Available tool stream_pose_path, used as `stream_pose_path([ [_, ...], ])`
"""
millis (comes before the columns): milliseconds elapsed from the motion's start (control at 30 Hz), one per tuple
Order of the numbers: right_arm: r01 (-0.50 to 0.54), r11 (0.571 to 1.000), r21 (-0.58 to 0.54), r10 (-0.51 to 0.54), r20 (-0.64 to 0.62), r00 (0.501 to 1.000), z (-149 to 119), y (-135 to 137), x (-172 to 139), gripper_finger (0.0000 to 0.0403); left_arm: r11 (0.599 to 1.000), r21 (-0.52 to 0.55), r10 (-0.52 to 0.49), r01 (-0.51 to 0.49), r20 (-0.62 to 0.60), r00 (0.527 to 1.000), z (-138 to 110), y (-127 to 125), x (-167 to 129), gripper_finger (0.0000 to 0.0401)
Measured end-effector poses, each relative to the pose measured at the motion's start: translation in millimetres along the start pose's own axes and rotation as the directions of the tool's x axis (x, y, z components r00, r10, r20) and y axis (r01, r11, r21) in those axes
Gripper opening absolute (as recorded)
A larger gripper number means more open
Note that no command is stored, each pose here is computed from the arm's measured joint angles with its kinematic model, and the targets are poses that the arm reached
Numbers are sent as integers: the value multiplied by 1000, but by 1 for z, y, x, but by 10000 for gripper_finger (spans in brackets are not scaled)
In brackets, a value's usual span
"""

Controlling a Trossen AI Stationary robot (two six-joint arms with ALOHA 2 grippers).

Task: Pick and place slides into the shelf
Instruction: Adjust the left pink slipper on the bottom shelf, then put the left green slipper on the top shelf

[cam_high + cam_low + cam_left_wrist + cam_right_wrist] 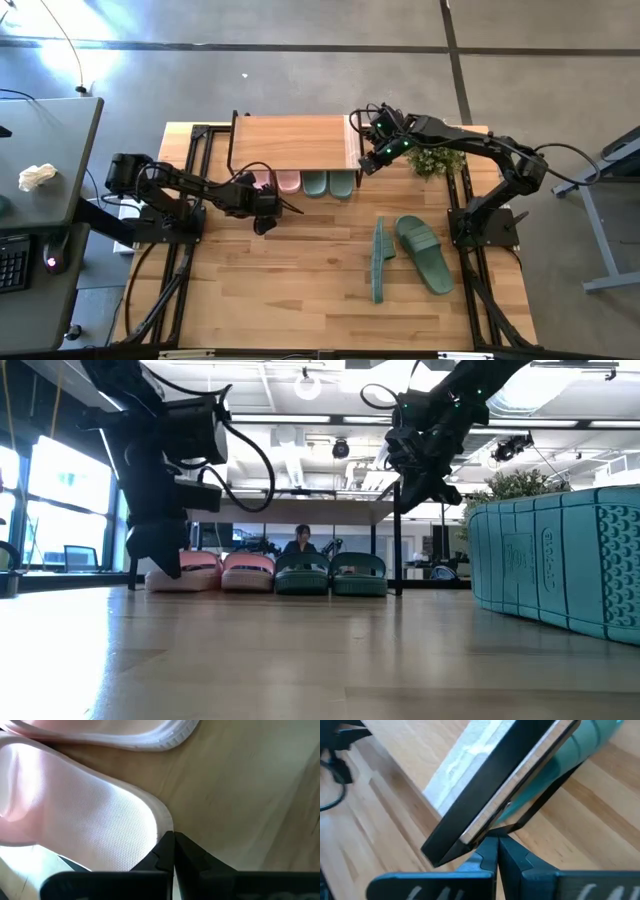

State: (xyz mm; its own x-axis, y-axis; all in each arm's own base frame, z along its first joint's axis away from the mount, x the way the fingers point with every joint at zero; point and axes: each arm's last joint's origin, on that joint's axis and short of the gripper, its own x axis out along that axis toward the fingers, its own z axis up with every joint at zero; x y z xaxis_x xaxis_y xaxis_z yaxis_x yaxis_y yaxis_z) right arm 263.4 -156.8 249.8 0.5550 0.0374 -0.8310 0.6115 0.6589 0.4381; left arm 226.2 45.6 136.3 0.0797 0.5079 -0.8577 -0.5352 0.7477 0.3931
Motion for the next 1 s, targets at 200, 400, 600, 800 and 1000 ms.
stream_pose_path([
  [200,-14,1000,0,14,-2,1000,0,0,0,0,999,-2,-37,37,0,999,1,-2,1,0],
  [400,-10,1000,9,10,-17,1000,-1,0,0,0,988,1,-153,154,150,977,6,-22,-18,0],
  [600,-2,1000,17,2,-38,999,-3,-1,0,0,976,-161,-77,149,384,920,9,-11,-67,0],
  [800,5,1000,28,-4,-56,998,-5,-2,0,0,939,-317,44,130,488,872,12,44,-119,0],
  [1000,10,999,52,-6,-62,998,-7,-1,-4,0,888,-446,141,109,492,859,-1,103,-145,0],
])
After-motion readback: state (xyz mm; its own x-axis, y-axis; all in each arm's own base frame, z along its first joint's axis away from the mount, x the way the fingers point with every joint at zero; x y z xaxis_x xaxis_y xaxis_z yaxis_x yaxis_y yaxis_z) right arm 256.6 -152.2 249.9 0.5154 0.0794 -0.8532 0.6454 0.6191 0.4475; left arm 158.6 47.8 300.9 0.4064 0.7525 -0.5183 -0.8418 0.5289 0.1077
